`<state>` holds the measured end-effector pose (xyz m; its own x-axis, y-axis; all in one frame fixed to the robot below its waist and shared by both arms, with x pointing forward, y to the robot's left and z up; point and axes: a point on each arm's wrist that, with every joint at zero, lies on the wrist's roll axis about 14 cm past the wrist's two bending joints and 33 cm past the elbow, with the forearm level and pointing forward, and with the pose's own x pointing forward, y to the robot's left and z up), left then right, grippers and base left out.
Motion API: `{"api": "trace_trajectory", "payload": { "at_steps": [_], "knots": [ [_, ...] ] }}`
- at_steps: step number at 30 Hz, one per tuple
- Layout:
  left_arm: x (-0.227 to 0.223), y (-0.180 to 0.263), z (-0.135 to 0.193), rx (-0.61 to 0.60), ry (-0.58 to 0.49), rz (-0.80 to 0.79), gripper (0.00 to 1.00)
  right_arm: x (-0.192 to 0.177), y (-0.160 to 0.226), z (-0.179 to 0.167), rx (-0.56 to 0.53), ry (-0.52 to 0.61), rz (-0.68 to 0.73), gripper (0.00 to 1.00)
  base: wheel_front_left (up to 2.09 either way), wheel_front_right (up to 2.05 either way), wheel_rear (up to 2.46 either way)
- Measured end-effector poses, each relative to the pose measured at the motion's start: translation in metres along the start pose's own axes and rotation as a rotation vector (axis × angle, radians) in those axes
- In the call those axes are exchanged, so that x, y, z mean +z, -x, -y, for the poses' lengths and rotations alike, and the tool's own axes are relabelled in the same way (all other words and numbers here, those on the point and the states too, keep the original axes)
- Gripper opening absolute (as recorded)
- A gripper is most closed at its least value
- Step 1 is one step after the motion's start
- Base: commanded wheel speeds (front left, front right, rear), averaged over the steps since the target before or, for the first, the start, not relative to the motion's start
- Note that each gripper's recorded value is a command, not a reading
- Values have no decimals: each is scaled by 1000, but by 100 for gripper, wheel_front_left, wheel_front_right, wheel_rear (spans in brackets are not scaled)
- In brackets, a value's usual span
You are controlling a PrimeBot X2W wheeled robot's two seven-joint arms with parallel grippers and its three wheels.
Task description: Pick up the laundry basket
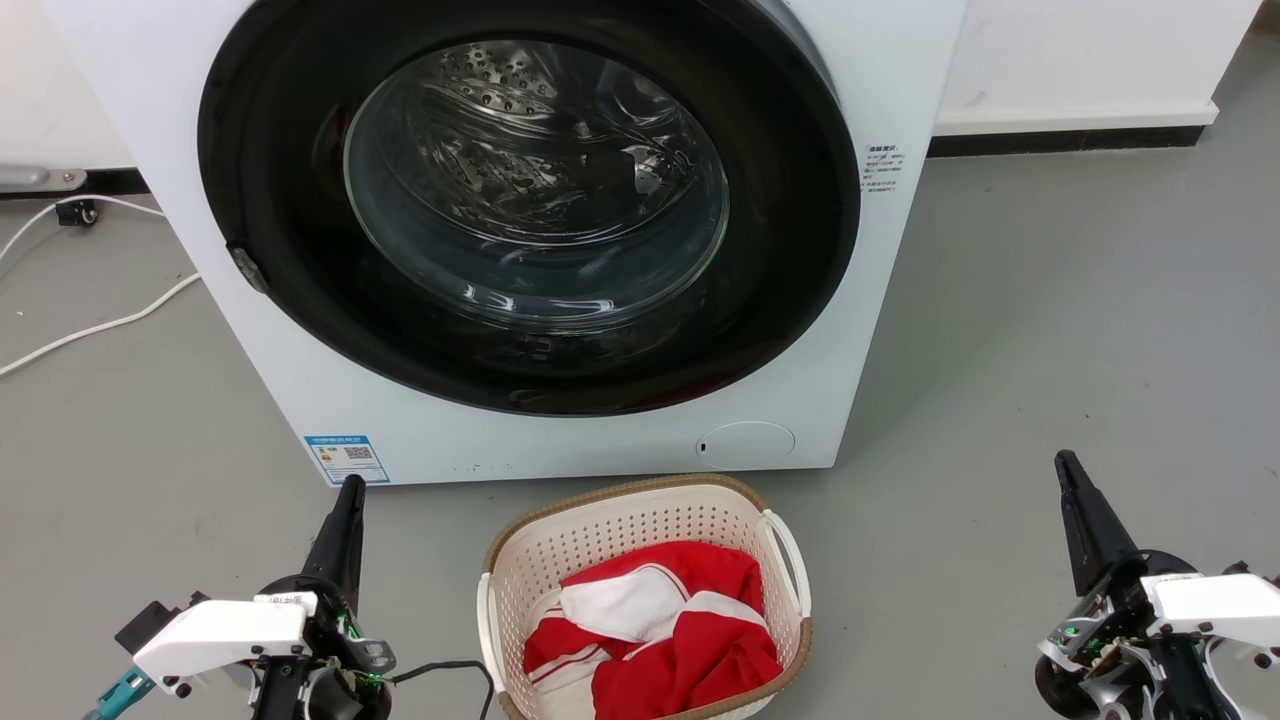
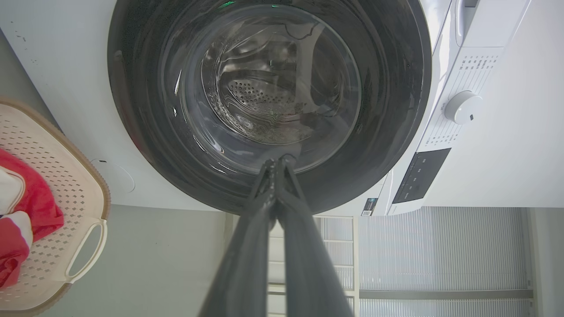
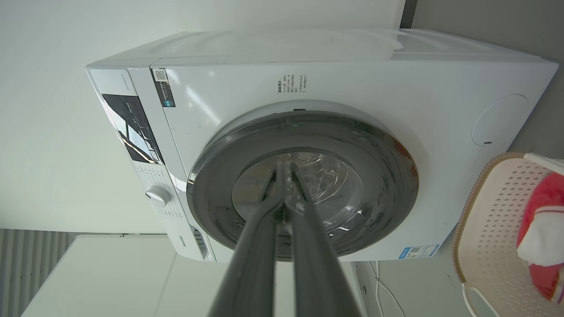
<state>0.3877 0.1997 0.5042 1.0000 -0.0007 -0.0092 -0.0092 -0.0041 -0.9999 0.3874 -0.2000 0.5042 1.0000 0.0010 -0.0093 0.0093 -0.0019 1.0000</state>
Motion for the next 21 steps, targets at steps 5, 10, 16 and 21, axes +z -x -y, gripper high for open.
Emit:
{"api": "trace_trajectory", "payload": {
  "at_steps": [5,10,16,21],
  "knots": [
    [0,0,0,0,0,0,0,0,0,0,0,0,0,0,0,0,0],
    [0,0,0,0,0,0,0,0,0,0,0,0,0,0,0,0,0],
    [0,0,0,0,0,0,0,0,0,0,0,0,0,0,0,0,0],
    [0,0,0,0,0,0,0,0,0,0,0,0,0,0,0,0,0]
  ]
}}
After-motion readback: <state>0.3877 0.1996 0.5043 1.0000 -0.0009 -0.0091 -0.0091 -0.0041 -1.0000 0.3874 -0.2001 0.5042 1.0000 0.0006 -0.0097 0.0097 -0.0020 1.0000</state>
